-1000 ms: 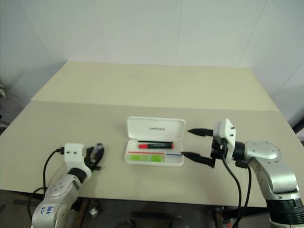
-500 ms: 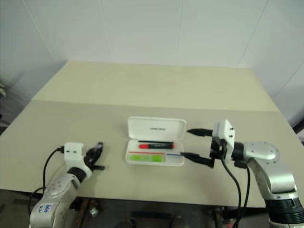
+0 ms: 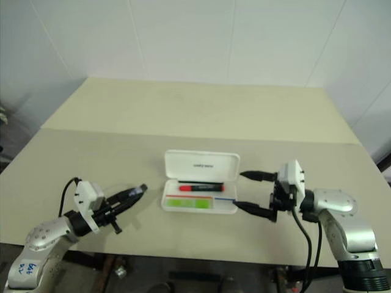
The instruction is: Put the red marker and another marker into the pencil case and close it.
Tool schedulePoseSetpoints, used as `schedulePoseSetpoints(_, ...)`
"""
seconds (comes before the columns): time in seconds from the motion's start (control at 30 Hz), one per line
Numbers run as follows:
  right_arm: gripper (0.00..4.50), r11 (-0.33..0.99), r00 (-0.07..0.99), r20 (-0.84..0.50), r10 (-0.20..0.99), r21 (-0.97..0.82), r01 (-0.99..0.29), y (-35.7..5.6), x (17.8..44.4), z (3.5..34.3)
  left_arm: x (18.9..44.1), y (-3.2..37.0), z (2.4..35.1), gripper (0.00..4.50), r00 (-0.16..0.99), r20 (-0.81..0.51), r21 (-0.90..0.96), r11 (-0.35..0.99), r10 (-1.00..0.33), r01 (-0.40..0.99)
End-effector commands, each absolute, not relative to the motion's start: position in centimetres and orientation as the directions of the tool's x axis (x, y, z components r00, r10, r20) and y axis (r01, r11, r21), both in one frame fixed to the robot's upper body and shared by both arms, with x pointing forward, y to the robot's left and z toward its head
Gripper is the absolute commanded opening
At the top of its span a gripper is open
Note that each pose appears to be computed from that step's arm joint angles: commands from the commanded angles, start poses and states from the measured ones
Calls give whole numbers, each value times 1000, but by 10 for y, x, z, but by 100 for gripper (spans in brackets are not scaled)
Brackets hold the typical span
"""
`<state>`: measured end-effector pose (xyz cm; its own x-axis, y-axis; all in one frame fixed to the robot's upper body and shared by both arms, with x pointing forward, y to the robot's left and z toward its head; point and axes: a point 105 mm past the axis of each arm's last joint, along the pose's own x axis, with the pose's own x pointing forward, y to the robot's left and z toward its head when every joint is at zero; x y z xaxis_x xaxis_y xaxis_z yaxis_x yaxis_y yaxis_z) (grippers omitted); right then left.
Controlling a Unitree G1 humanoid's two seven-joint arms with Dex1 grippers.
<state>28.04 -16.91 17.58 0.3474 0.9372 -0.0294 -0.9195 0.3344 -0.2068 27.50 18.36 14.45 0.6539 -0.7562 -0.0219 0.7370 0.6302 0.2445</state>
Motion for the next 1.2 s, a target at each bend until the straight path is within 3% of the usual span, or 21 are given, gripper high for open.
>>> schedulePoseSetpoints(0.03,450,381,400,-32,916,-249,-891,-190,281,179,275,171,162,40,540,-27,351,498,-841,793)
schedulePoseSetpoints(0.33,450,470,511,-92,855,-283,-836,-224,279,167,291,120,173,40,299,-106,388,238,-948,890)
schedulePoseSetpoints(0.6,450,520,564,-97,820,-285,-805,-229,266,162,303,77,171,40,158,-152,354,95,-976,930)
schedulePoseSetpoints(1.2,450,609,652,-96,752,-276,-743,-233,241,162,316,6,151,40,24,-236,292,-47,-972,955)
